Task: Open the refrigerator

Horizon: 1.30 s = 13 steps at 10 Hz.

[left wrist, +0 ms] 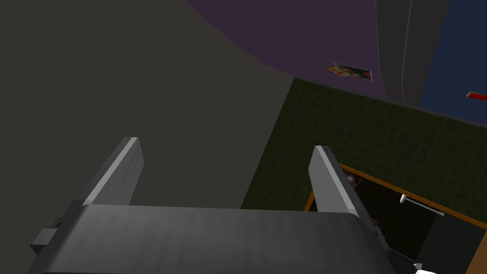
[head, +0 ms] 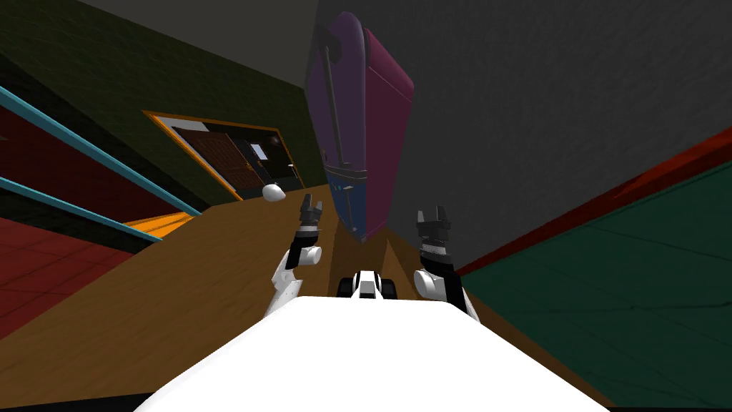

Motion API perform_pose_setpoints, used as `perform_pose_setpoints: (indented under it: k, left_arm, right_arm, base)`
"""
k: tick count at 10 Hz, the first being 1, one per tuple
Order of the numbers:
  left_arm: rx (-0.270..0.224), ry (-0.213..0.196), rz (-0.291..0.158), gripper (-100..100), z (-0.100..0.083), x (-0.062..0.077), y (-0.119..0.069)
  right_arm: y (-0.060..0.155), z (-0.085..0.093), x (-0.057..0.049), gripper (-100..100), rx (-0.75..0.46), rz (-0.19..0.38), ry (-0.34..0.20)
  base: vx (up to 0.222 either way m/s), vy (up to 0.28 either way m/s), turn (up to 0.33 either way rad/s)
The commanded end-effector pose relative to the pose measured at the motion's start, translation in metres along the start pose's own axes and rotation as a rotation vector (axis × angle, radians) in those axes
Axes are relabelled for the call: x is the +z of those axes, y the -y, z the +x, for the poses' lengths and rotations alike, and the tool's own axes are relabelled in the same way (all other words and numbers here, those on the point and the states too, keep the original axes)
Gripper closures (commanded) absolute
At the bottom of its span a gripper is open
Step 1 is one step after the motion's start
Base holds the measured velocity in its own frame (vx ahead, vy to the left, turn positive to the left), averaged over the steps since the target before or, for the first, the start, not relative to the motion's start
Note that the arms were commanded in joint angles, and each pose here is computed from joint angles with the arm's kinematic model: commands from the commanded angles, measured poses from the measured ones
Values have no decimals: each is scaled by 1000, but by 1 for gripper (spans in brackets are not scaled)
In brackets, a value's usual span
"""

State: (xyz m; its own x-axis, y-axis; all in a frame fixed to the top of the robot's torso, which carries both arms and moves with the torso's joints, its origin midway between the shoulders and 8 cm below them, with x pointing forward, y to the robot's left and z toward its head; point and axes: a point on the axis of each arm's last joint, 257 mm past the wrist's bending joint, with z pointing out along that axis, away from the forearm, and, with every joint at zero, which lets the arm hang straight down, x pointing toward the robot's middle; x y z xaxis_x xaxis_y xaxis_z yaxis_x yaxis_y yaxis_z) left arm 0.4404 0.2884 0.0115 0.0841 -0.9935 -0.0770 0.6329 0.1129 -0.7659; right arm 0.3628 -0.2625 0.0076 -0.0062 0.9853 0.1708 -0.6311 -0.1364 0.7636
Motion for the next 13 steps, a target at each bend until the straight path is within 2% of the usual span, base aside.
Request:
perform_pose_setpoints:
  k: [1,2,3,4,5,6,7,8,9,10,11,12,13]
  left_arm:
    - [3,-3,-42,-100,2,12,-24]
    - [6,-5,-67,-100,3,19,-37]
    - [5,-5,-76,-100,3,19,-43]
    - [6,-8,-95,-100,5,29,-53]
    - [6,-7,-103,-100,5,28,-58]
    - [8,-10,-120,-100,7,38,-67]
    - [7,-11,-130,-100,8,38,-72]
    - [8,-14,-142,-100,10,49,-79]
    - [8,-14,-156,-100,10,48,-86]
    - [8,-19,-167,-100,13,60,-92]
    - [8,-18,-181,-100,13,58,-99]
    - [9,-22,-193,-100,15,68,-104]
    - [8,-22,-205,-100,15,68,-111]
  right_arm:
    - [0,0,0,0,0,0,0]
    - [0,0,0,0,0,0,0]
    - [0,0,0,0,0,0,0]
    - [0,0,0,0,0,0,0]
    - [0,0,0,0,0,0,0]
    - [0,0,0,0,0,0,0]
    - [0,0,0,0,0,0,0]
    - [0,0,0,0,0,0,0]
    - [0,0,0,0,0,0,0]
    - [0,0,0,0,0,0,0]
    - [0,0,0,0,0,0,0]
    - [0,0,0,0,0,0,0]
    - [0,0,0,0,0,0,0]
  base:
    - [15,-144,172]
    - [75,-226,241]
    - [55,-202,154]
    - [26,-181,236]
    - [13,-138,92]
    - [14,-155,200]
    - [15,-139,105]
    - [6,-138,144]
    - [10,-131,104]
    - [26,-174,192]
    - [26,-155,113]
    - [27,-149,199]
    - [28,-125,93]
